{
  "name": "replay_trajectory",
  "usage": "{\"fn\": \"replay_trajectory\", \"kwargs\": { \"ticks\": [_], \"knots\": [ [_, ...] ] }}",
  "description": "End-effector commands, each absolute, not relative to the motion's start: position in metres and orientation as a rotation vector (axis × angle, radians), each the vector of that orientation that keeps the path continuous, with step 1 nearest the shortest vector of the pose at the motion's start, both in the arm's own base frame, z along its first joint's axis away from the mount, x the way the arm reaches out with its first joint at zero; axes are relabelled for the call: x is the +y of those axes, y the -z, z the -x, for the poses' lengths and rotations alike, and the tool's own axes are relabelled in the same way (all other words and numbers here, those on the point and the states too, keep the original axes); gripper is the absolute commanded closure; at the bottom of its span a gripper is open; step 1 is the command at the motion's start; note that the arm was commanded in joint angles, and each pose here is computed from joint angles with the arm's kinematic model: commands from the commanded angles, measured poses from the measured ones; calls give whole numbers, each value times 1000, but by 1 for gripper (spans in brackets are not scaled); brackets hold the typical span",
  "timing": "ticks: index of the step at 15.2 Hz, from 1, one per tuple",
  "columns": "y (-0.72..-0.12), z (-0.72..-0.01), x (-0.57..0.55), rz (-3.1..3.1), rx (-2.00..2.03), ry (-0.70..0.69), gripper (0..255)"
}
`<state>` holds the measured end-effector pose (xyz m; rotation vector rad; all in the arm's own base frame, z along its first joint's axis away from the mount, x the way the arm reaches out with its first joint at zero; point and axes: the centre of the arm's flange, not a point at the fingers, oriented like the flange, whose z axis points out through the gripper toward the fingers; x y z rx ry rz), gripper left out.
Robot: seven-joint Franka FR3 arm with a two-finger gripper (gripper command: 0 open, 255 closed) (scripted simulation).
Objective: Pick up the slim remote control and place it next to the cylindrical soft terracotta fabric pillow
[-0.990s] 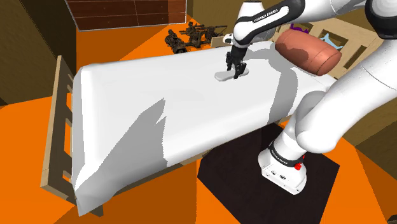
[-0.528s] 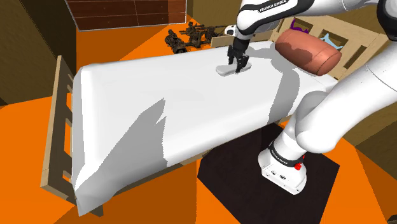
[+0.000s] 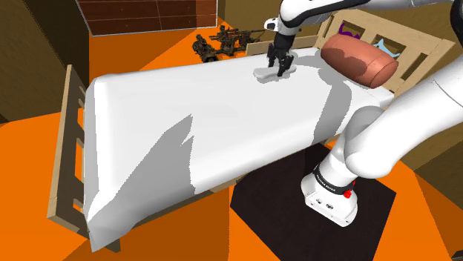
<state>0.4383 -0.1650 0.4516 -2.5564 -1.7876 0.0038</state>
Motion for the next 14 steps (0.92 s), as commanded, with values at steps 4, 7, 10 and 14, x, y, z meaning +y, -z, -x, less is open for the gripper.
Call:
{"fn": "replay_trajectory", "kwargs": {
  "ticks": [4,7,10,14],
  "knots": [
    [-478,-438,-164,2556,-1787,-4,255],
    [-494,-438,-164,2556,-1787,-4,255],
    [-510,-438,-164,2556,-1787,-4,255],
    [-531,-438,-164,2556,-1787,-4,255]
  ]
}}
